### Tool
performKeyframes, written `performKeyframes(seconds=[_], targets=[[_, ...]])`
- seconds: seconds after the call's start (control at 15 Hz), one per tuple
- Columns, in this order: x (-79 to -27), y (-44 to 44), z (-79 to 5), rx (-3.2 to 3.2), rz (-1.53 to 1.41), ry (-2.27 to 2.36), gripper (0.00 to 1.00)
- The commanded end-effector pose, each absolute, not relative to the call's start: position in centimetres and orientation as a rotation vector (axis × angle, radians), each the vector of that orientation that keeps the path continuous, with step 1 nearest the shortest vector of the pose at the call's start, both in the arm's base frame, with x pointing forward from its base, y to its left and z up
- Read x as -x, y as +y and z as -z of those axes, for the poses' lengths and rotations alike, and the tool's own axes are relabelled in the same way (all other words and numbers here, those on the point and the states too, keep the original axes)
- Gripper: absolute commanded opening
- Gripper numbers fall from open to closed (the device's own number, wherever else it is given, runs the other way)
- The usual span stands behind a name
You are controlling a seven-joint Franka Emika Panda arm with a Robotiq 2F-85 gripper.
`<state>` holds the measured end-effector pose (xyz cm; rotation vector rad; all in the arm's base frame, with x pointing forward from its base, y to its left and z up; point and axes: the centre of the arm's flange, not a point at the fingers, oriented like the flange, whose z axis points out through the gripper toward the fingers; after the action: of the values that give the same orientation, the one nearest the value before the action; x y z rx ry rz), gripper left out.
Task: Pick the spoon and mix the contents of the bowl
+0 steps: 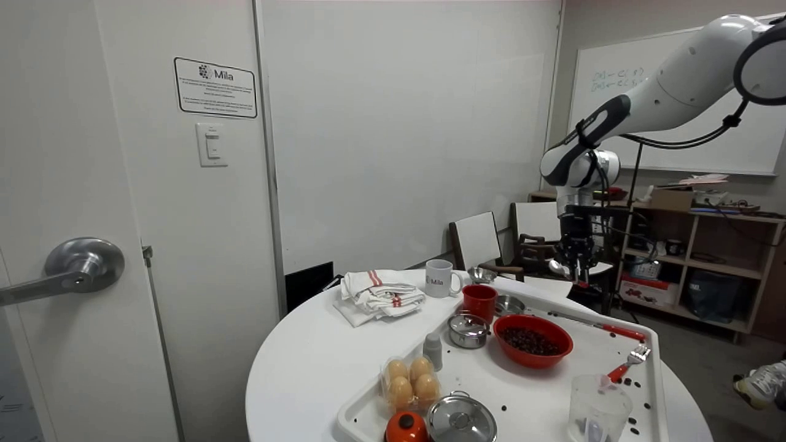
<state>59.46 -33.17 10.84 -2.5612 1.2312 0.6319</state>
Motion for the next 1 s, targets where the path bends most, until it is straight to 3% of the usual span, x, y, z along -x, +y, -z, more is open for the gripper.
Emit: performKeyframes(seconds=[0.0, 0.47, 0.93], targets=[[-55.7, -29.3, -11.5, 2.761, -0.743, 1.166, 0.06], [-53.7, -26.7, -8.0, 3.162, -0.992, 0.765, 0.07], [-54.1, -25.3, -4.5, 3.112, -0.832, 0.361, 0.07]])
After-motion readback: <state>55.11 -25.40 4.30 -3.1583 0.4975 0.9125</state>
